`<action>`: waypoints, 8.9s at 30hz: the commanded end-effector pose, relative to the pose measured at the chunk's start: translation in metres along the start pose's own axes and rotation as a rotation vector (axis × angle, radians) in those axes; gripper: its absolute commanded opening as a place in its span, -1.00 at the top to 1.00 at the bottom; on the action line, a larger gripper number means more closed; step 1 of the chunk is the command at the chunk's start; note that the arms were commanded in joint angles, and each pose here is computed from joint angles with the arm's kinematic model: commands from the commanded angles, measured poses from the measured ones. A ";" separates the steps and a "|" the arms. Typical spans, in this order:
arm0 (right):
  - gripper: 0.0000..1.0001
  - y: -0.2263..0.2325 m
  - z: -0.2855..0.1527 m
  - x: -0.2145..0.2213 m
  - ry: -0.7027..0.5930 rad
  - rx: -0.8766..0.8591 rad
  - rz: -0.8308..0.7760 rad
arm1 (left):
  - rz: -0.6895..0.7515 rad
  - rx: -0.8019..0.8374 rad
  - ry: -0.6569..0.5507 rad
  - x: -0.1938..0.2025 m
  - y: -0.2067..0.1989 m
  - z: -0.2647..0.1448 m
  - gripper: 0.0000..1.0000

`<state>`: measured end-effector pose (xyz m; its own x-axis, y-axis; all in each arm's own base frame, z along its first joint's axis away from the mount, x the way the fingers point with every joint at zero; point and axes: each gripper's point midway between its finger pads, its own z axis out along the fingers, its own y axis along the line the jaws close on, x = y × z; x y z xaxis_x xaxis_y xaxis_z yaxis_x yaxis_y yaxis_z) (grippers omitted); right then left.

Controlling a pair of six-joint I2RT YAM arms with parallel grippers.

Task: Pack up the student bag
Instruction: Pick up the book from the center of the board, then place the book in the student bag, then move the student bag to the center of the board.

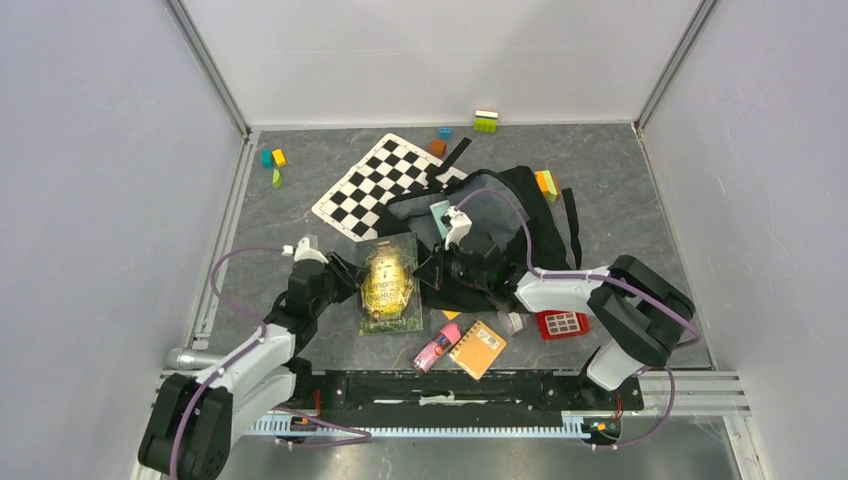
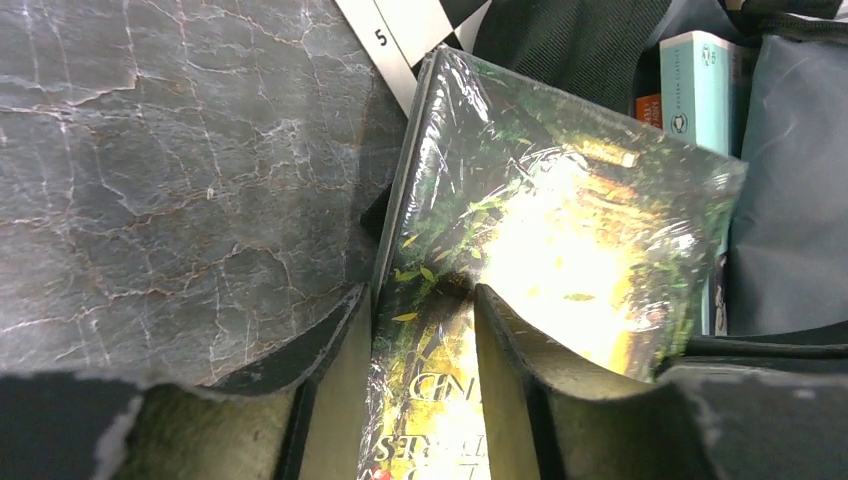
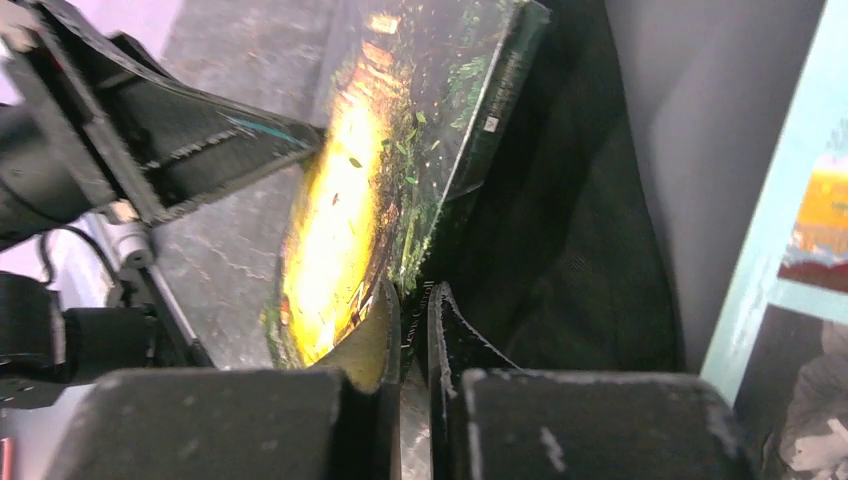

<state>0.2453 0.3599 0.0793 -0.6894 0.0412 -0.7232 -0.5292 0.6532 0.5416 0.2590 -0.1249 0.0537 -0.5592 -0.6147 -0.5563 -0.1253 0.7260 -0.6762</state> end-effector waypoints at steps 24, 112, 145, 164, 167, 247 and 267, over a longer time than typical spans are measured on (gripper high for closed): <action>1.00 0.100 -0.091 -0.125 -0.372 -0.236 -0.225 | 0.170 0.325 -0.165 -0.052 -0.093 -0.124 -0.99; 1.00 0.184 -0.171 -0.131 -0.354 -0.900 -0.016 | 0.059 1.064 0.140 -0.008 -0.193 -0.204 -0.83; -0.96 -0.090 -0.235 -0.202 -0.188 0.881 -0.405 | 0.104 0.572 0.131 -0.025 -0.155 -0.125 0.96; -0.66 -0.140 -0.162 -0.177 0.011 0.570 -0.304 | 0.035 0.593 0.175 -0.027 -0.167 -0.101 0.96; -0.34 -0.130 -0.156 -0.182 0.022 0.507 -0.320 | 0.026 0.601 0.166 -0.030 -0.170 -0.099 0.96; 1.00 -0.039 -0.228 -0.339 -0.496 0.521 -0.373 | 0.176 -0.170 0.158 0.035 -0.044 0.022 -0.99; 1.00 -0.082 -0.219 -0.369 -0.543 0.724 -0.403 | 0.351 0.250 0.058 -0.037 -0.219 0.123 0.96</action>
<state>0.4099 0.1386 0.3501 -0.2653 -0.0907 -0.9599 -0.2159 0.9759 -0.0325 0.3602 -0.2901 0.1251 -0.6871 -0.3512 -0.6361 0.1664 0.7761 -0.6082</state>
